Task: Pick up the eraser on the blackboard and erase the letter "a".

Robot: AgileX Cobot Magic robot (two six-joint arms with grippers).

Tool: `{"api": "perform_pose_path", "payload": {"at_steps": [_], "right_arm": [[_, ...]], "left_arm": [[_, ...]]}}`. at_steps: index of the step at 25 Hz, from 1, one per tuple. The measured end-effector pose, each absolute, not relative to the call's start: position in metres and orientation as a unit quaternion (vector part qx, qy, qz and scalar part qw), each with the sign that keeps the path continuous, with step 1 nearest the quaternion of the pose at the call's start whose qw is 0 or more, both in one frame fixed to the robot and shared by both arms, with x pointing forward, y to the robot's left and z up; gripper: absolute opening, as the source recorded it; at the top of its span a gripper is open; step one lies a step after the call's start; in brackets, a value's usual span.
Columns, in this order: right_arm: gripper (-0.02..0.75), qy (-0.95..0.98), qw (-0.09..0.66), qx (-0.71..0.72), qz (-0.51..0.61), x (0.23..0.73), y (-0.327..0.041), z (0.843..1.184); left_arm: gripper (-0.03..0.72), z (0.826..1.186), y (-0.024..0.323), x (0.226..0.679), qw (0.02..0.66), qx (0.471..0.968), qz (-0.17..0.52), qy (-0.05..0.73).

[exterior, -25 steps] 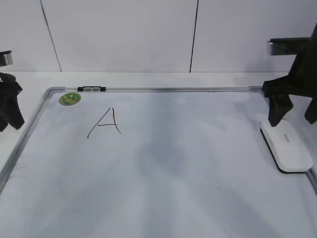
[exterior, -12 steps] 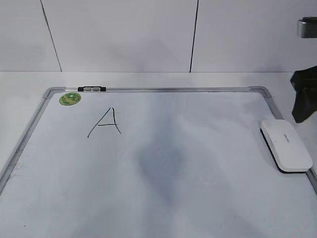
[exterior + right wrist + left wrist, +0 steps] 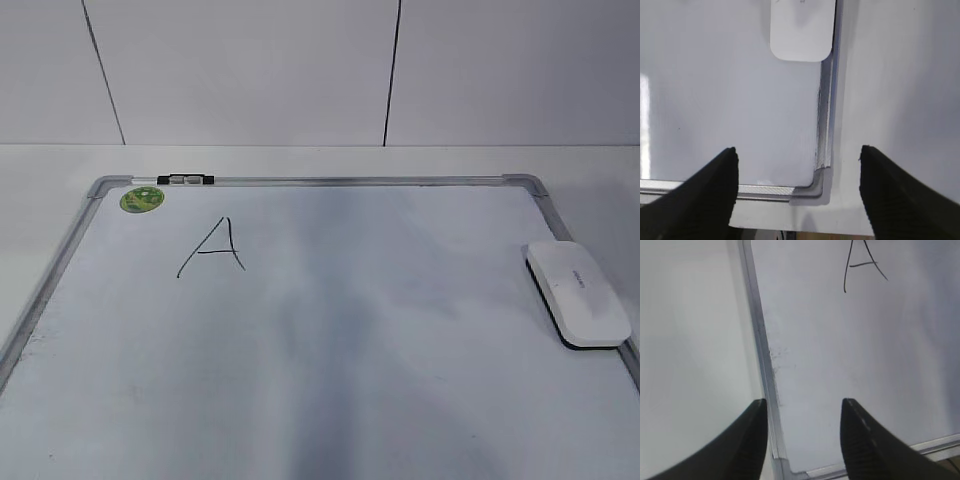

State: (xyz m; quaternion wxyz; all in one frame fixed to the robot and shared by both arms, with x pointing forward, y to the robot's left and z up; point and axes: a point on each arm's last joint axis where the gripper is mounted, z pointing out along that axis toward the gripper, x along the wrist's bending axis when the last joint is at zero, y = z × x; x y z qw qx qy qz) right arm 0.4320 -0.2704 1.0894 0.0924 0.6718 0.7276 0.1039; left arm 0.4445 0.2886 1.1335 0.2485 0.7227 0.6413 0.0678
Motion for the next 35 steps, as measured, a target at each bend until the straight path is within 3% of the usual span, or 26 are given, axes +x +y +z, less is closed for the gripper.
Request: {"api": "perform_pose_path", "payload": {"at_steps": [7, 17, 23, 35], "right_arm": [[0.594, 0.721, 0.134, 0.665, 0.141, 0.377, -0.28, 1.095], [0.594, 0.71, 0.198, 0.654, 0.17, 0.31, -0.296, 1.075], [0.594, 0.706, 0.205, 0.654, 0.176, 0.284, -0.301, 1.047], [0.593, 0.694, 0.242, 0.64, 0.223, 0.282, -0.301, 1.04]], "left_arm": [[0.359, 1.125, 0.283, 0.368, 0.278, 0.716, 0.104, 0.632], [0.359, 1.07, 0.279, 0.307, 0.276, 0.712, 0.099, 0.638], [0.359, 1.047, 0.278, 0.291, 0.28, 0.708, 0.102, 0.64], [0.359, 1.044, 0.282, 0.298, 0.293, 0.707, 0.157, 0.625]]}}
